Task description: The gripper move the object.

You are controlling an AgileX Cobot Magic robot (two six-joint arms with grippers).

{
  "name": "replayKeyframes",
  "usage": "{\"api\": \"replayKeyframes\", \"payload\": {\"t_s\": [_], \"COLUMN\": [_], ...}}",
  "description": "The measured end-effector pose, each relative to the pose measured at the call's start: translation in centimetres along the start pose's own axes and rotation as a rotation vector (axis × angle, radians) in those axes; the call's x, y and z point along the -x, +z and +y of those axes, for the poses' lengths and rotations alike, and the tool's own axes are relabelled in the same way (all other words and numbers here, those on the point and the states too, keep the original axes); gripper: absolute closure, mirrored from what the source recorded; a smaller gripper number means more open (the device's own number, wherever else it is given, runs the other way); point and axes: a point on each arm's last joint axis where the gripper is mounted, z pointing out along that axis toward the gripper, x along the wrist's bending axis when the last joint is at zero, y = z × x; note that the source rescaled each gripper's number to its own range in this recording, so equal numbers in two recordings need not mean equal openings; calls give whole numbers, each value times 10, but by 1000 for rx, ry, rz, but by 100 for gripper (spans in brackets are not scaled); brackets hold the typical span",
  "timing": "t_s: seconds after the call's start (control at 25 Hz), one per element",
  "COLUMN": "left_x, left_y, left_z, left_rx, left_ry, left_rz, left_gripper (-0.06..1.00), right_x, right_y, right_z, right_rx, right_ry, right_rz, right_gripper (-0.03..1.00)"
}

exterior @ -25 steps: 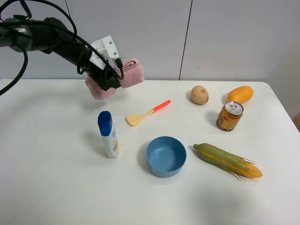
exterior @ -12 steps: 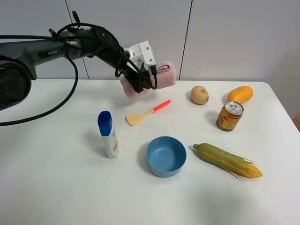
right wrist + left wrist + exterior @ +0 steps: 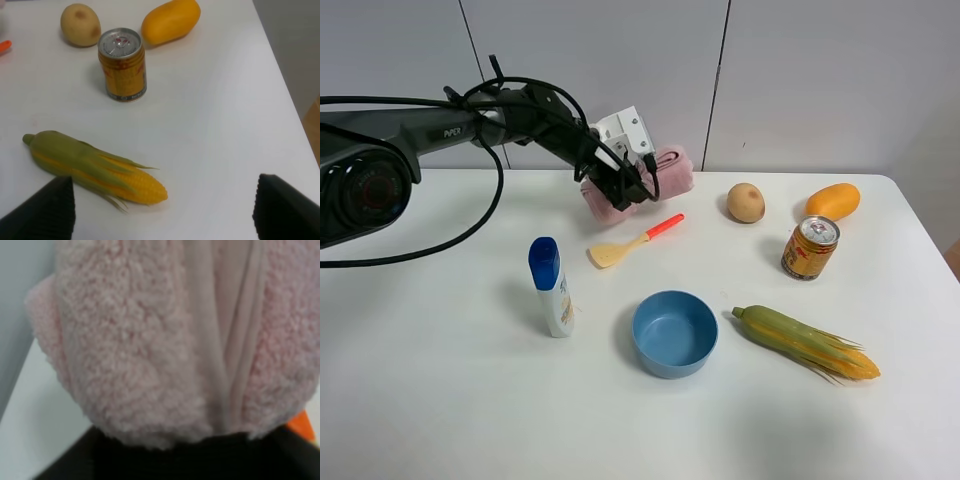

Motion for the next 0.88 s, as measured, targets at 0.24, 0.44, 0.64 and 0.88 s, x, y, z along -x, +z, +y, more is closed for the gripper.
{"api": "replayKeyframes", "payload": {"t_s": [0.24, 0.44, 0.64, 0.88], "left_x": [-13, -16, -21, -34], "left_y": [0, -3, -37, -129], "left_z": [4, 7, 30, 62], "left_rx": [63, 91, 77, 5], "left_ry": [-149, -255, -241, -212], "left_rz": [139, 162, 198, 314], "left_gripper": [8, 7, 6, 6], "right_x": [0, 0, 0, 0], "right_y": [0, 0, 0, 0], "right_z": [0, 0, 0, 0], "right_rx": [0, 0, 0, 0], "right_ry": [0, 0, 0, 0], "right_rz": [0, 0, 0, 0], "right_gripper": [-3, -3, -3, -3]}}
